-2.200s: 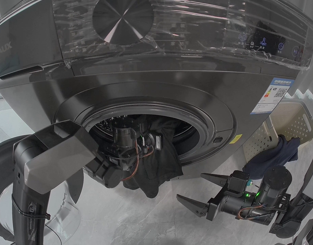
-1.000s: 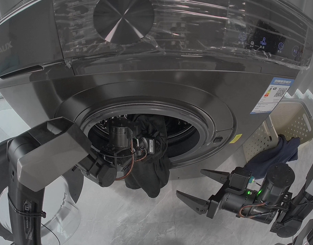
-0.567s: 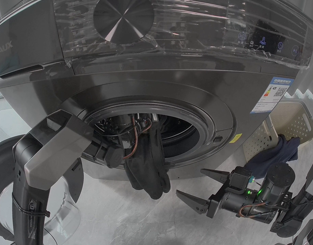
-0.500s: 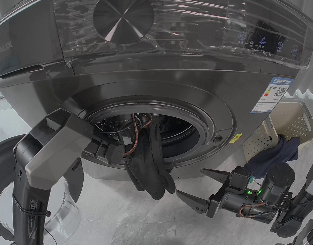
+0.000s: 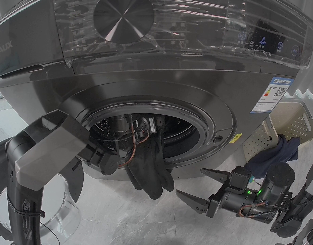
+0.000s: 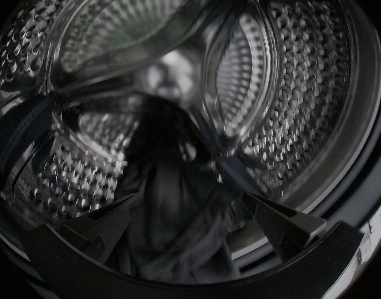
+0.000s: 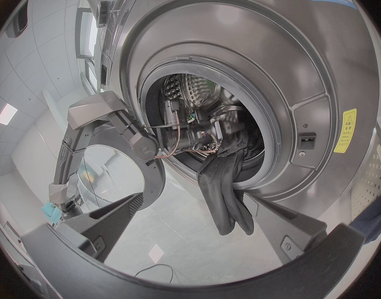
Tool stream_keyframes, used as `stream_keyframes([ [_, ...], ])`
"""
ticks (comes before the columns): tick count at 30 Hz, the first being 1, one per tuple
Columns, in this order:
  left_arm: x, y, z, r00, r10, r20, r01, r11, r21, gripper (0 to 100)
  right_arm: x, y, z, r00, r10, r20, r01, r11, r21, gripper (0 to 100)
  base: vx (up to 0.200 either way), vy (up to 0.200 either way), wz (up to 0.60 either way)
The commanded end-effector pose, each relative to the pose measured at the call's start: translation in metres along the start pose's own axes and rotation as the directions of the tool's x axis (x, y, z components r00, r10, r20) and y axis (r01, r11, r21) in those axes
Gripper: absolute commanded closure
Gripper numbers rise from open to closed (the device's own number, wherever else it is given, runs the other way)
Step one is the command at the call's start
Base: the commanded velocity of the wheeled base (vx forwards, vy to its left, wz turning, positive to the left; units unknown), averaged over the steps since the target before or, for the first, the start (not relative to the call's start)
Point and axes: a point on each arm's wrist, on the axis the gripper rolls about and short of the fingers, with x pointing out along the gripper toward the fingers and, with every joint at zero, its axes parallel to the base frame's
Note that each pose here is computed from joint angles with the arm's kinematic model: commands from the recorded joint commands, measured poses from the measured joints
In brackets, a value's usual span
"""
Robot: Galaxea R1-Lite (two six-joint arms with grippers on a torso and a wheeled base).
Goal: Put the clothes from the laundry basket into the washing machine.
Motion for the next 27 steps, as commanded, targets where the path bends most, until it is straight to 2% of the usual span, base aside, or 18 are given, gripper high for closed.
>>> stream_keyframes([
  [1,-0.032,-0.003,0.002,0.991,-0.021,-0.132,0.024,1.000,0.020,0,0.001,0.000,0.000,1.000,0.002,0.004,-0.002,1.000,0.000,0,0.000,0.000,0.00],
  [6,-0.032,0.000,-0.021,0.979,-0.023,-0.201,0.032,0.999,0.041,0,0.001,0.002,0.000,1.000,0.006,0.001,-0.006,1.000,-0.001,0,0.000,0.000,0.00],
  [10,-0.022,0.009,-0.048,0.969,-0.003,-0.246,0.020,0.997,0.068,0,0.001,0.002,0.000,1.000,0.011,0.002,-0.011,1.000,0.001,0,0.000,0.000,0.00],
  [11,-0.019,0.011,-0.053,0.968,0.002,-0.251,0.018,0.997,0.076,100,0.001,0.002,0.000,1.000,0.011,0.002,-0.011,1.000,0.001,0,0.000,0.000,0.00],
  [14,-0.012,0.020,-0.061,0.967,0.017,-0.253,0.006,0.996,0.092,100,0.001,0.002,0.000,1.000,0.010,0.002,-0.010,1.000,0.001,0,0.000,0.000,0.00],
  [21,-0.003,0.018,-0.057,0.977,0.007,-0.215,0.011,0.997,0.082,100,0.001,0.002,0.000,1.000,0.010,0.002,-0.010,1.000,-0.001,0,0.000,0.000,0.00],
  [22,0.002,0.016,-0.050,0.984,-0.001,-0.177,0.014,0.997,0.072,100,0.002,0.002,0.000,1.000,0.010,0.004,-0.010,1.000,0.001,0,0.000,0.000,0.00],
  [24,0.017,0.012,-0.029,0.999,-0.026,-0.027,0.027,0.999,0.039,100,0.002,0.002,0.000,1.000,0.008,0.001,-0.008,1.000,0.001,0,0.000,0.000,0.00],
  [26,0.029,0.009,-0.015,0.996,-0.034,0.088,0.033,0.999,0.014,100,0.002,0.002,0.000,1.000,0.009,0.001,-0.009,1.000,0.001,0,0.000,0.000,0.00],
  [27,0.029,0.009,-0.015,0.996,-0.034,0.088,0.033,0.999,0.014,100,0.002,0.002,0.000,1.000,0.009,0.001,-0.009,1.000,0.001,0,0.000,0.000,0.00],
])
